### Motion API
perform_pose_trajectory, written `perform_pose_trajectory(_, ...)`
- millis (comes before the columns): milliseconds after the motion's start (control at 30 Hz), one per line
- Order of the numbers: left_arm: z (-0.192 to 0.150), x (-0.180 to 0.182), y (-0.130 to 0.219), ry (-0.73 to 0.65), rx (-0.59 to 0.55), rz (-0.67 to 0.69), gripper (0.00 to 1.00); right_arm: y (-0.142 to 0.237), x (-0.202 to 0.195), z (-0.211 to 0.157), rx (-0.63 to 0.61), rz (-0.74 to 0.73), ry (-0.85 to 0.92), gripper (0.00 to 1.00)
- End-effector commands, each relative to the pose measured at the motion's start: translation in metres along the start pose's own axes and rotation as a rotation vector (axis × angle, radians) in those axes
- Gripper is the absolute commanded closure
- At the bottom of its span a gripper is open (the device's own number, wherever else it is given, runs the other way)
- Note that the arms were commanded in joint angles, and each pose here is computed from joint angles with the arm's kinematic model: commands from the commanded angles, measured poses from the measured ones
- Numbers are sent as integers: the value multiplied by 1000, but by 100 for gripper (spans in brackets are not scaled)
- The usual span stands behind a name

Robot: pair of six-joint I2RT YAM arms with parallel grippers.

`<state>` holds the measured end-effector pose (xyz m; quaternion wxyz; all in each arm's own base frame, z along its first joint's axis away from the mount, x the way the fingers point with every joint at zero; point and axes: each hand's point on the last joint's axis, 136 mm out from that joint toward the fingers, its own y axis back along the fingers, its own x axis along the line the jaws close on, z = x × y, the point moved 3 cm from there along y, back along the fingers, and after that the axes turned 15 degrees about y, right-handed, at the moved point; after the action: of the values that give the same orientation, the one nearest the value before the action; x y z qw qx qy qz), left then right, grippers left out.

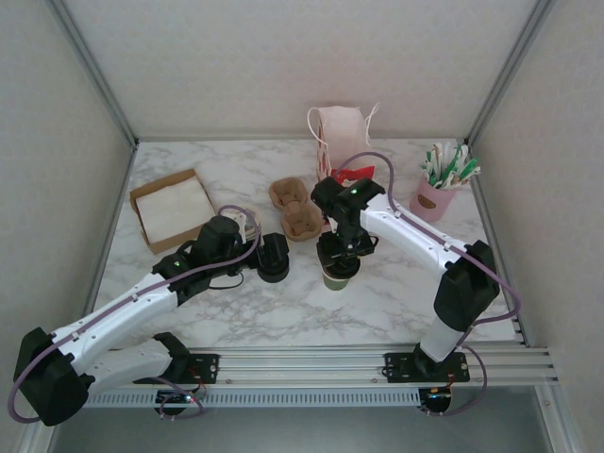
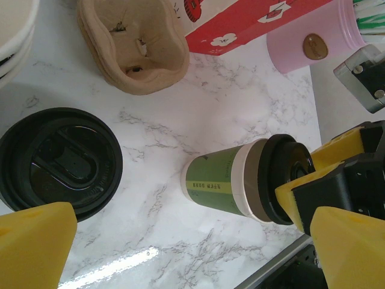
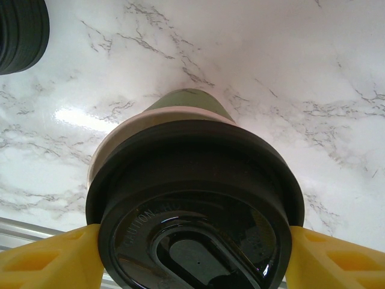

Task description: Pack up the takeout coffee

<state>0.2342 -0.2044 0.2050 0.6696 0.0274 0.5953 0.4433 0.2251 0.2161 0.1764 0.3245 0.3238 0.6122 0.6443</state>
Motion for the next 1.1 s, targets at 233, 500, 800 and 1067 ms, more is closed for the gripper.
perform_pose_trajectory(233, -1, 4, 1, -14, -16, 13, 0, -2, 10, 7, 8, 3, 35, 28)
perform_pose_trajectory(500, -1, 5, 2, -14, -16, 14, 0, -8, 11, 8, 24, -5, 41, 27)
perform_pose_trajectory(800, -1, 5, 2, -14, -17, 18, 0, -13, 12, 9, 36, -7, 46, 28)
perform_pose_trajectory(1067, -1, 5, 2, -12, -17, 19, 0, -18, 13, 8, 53, -8, 53, 28)
